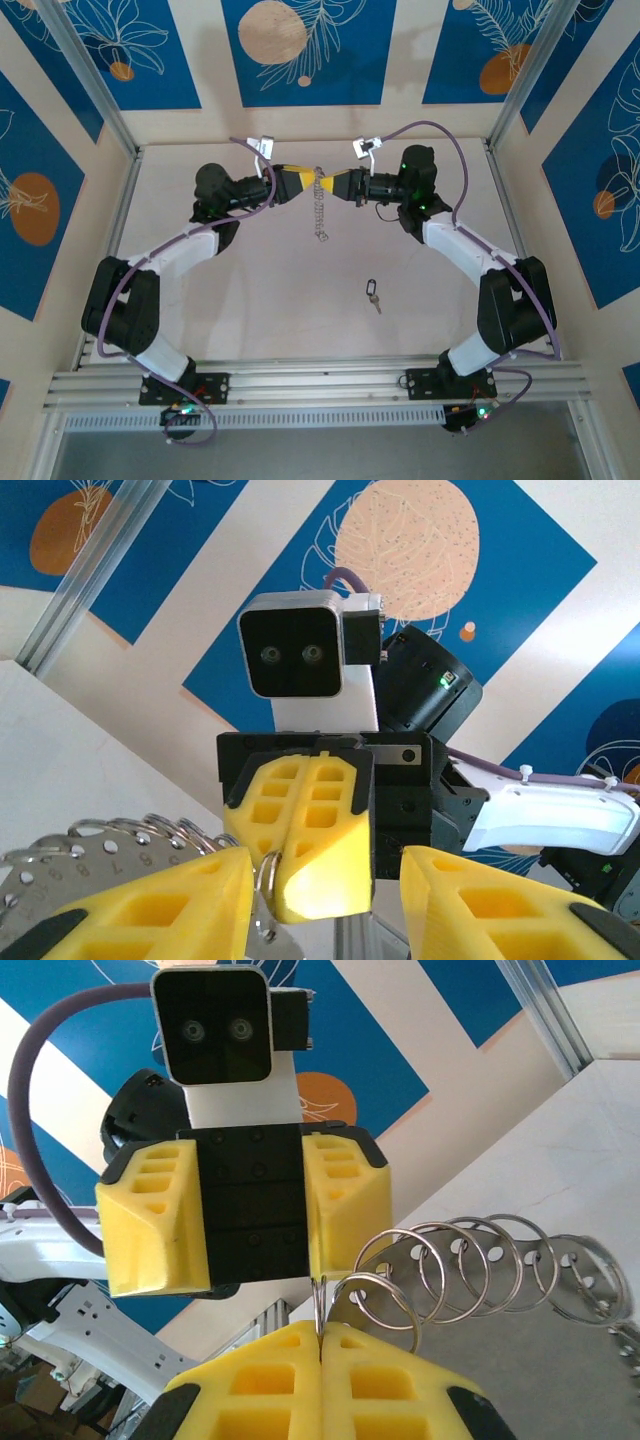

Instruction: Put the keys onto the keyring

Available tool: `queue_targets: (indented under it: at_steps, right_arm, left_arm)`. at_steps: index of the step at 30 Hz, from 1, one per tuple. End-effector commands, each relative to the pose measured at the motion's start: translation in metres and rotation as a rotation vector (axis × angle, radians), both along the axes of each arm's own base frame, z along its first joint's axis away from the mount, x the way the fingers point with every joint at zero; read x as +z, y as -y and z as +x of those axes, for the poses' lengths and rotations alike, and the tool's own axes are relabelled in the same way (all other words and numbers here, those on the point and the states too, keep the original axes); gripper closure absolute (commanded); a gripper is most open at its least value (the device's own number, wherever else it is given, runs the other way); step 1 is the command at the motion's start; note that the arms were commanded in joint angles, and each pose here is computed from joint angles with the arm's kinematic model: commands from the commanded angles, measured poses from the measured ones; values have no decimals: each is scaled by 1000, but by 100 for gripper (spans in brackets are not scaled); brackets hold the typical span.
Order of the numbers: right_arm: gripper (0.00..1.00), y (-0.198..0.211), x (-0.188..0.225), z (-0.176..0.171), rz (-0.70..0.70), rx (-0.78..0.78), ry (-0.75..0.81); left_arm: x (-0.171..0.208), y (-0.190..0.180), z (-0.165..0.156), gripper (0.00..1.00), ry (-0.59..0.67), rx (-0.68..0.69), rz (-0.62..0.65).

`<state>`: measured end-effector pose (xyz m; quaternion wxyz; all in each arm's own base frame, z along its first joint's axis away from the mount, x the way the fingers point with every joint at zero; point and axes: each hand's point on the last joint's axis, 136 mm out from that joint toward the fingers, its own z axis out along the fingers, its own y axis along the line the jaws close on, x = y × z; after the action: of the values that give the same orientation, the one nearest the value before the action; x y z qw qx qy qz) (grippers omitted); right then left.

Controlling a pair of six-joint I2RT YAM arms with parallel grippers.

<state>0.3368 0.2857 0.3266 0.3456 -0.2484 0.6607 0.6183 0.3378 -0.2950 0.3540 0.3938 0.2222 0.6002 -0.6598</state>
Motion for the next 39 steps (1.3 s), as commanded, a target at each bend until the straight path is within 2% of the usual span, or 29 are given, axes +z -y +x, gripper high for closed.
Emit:
queue_targets:
  at_steps: [1,9,20,35,37,39]
  right_arm:
    - [100,-3,15,0,25,-1,51]
    - [100,-3,17,0,30,-2,54]
    - [100,-2,17,-2,21,-12,54]
    - [100,-8,15,-4,22,5,51]
    - [100,-8,15,-4,22,3,51]
    - [100,-7,14,-4,21,2,51]
  left_arm:
    - [15,2,-8,58,66,-39,-17]
    - [4,2,-7,58,57,-19,12]
    - [-4,-3,-7,52,82,48,62]
    - [0,1,-10,67,87,7,51]
    - [-1,2,-10,71,84,1,52]
    - [0,3,-11,80,85,-1,52]
